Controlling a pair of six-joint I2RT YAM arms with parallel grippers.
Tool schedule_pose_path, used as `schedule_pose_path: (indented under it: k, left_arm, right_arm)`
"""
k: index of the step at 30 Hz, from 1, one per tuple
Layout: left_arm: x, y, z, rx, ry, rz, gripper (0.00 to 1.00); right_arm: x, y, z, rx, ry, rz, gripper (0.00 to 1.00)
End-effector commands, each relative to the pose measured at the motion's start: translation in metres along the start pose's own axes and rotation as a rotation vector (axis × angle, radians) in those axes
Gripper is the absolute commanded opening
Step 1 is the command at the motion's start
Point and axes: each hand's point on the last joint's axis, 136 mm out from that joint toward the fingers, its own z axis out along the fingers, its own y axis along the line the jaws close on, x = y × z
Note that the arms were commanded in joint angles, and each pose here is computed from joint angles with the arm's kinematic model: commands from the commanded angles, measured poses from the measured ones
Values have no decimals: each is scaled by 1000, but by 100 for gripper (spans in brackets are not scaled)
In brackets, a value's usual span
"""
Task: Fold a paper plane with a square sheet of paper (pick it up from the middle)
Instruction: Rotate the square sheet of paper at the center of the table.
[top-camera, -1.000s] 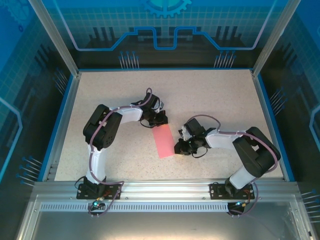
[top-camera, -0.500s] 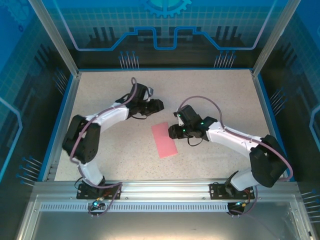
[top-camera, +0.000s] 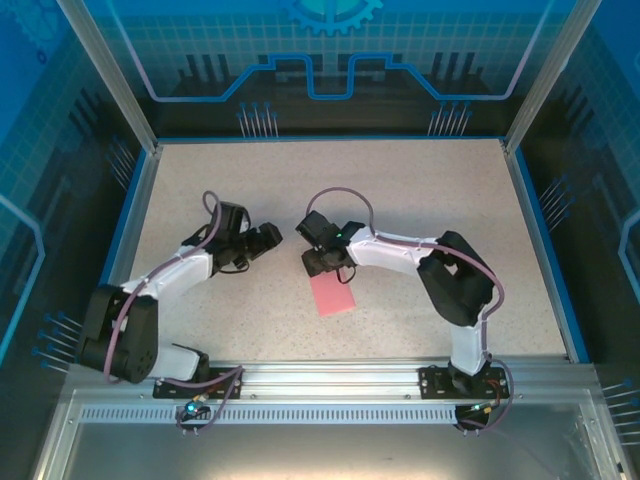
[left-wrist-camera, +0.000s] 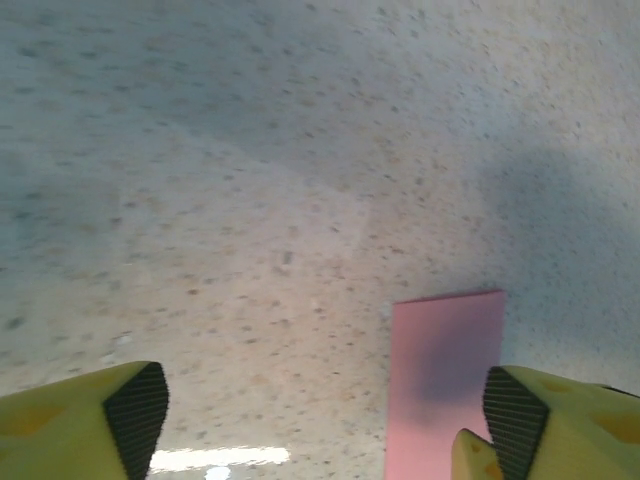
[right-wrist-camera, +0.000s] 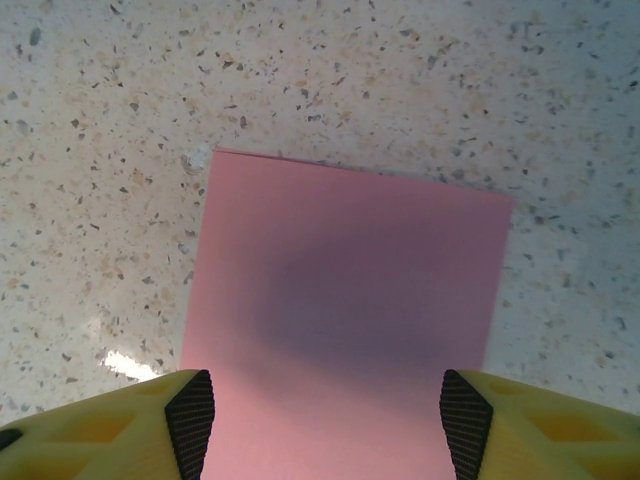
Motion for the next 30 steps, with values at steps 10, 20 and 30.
schedule_pose_path:
  k: [10, 20, 30]
  left_arm:
    - [6, 25, -19, -44, -38, -70, 93]
    - [17, 15, -9, 19, 35, -87, 93]
    - [29, 6, -7, 61, 88, -82, 93]
  right_arm:
    - [5, -9, 23, -84, 67, 200, 65]
    - [12, -30, 42, -46, 120, 326, 65]
    - [24, -77, 29, 193, 132, 445, 63]
